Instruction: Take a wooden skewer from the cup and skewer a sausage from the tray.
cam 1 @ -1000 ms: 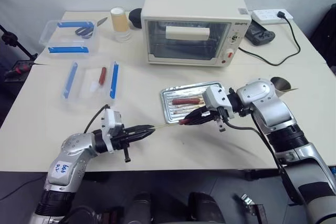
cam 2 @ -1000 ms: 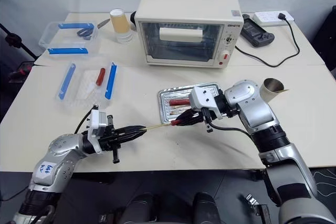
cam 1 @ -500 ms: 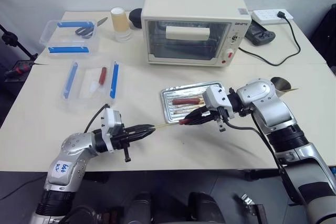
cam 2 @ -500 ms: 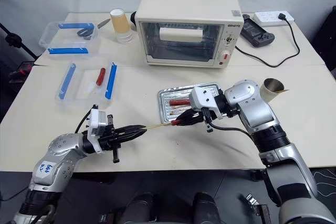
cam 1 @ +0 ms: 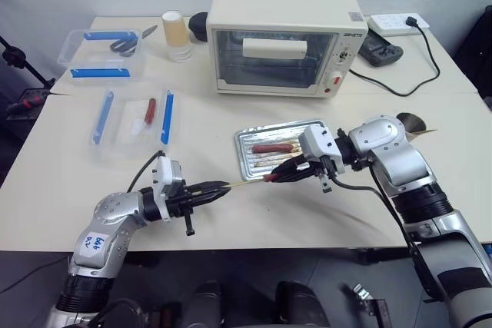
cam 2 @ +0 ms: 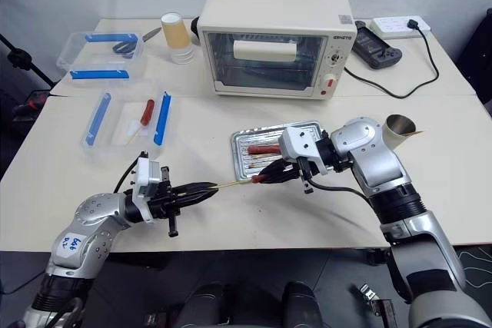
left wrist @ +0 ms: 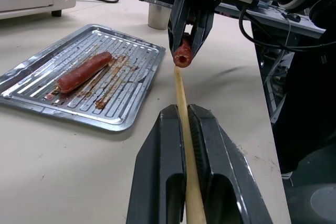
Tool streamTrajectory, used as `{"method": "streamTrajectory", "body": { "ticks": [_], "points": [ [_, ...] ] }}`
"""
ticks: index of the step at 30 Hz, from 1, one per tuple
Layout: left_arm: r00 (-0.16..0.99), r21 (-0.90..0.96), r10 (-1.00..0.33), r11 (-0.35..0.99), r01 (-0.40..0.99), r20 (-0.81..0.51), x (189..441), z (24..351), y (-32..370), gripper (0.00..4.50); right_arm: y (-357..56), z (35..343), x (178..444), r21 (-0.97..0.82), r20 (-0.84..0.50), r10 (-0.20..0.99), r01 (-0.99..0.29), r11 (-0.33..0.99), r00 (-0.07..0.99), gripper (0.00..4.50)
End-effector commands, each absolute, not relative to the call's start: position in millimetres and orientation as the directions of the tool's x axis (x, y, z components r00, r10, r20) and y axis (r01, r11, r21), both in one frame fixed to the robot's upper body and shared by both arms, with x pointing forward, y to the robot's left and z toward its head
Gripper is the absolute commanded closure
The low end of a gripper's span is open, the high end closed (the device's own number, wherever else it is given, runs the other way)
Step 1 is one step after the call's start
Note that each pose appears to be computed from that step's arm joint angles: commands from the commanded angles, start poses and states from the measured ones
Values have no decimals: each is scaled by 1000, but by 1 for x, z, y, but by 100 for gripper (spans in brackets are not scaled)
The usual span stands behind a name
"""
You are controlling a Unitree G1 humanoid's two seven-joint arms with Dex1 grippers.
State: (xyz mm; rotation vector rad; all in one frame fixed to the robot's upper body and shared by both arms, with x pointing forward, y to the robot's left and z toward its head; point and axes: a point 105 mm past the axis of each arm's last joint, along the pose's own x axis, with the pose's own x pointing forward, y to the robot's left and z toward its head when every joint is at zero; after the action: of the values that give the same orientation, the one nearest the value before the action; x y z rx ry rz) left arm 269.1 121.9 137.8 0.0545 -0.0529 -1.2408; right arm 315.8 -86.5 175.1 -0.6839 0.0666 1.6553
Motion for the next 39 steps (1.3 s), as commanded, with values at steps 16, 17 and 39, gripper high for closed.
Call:
{"method": "streamTrajectory", "body": {
  "ticks": [16,17,39],
  "points": [
    [292,104,-955,295,950,45,261,149,119,450,-92,176,314,-344,-466,883,-908,-241,-58,435],
    [292,104,-955,295,950,45,261,148,119,450,-92,176,314,-344,-465,883,-907,-242,-60,435],
    [287,99,-957,289,952,35,263,143,117,450,-91,178,310,-356,-464,883,-897,-260,-72,435]
  ]
}}
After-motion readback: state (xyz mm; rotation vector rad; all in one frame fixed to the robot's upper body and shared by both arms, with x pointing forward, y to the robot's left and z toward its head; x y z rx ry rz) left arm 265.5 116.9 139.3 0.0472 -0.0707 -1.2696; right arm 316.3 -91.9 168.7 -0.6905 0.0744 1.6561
